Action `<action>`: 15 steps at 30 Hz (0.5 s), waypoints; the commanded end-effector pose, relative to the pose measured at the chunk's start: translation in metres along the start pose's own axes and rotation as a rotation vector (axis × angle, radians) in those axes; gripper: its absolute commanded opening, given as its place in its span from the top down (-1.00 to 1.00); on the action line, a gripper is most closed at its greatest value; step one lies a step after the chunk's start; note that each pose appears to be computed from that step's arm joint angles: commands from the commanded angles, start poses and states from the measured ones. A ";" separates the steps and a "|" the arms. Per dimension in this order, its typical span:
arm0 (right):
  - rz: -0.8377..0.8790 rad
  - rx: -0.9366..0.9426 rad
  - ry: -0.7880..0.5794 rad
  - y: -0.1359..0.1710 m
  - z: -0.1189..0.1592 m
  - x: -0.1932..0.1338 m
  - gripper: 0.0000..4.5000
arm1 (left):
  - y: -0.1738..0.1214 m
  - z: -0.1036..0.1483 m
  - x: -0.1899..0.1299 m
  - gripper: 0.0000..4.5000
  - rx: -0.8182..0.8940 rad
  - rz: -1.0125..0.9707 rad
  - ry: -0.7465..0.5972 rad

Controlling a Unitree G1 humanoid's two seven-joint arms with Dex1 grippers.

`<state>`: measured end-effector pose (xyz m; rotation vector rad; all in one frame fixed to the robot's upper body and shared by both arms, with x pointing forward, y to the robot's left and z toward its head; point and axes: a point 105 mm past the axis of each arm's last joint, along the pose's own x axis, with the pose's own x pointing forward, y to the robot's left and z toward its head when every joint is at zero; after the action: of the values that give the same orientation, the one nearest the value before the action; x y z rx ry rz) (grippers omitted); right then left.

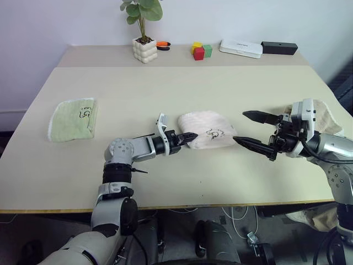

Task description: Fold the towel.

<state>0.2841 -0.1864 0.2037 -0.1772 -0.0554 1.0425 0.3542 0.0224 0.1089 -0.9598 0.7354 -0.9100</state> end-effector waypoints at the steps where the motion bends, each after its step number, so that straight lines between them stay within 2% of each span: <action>1: 0.003 -0.037 -0.066 0.003 0.021 -0.004 -1.00 | 0.004 0.006 0.001 0.98 -0.006 0.012 -0.043; 9: 0.001 0.012 -0.108 0.000 0.024 -0.019 -1.00 | 0.006 0.032 -0.013 0.98 0.104 0.053 -0.197; 15: 0.008 0.015 -0.123 -0.002 0.023 -0.008 -1.00 | -0.008 0.076 -0.046 0.98 0.358 0.074 -0.416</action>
<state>0.2785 -0.1933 0.2178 -0.0789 -0.1137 1.0587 0.3921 0.0782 0.1244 -0.8064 0.3796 -0.6951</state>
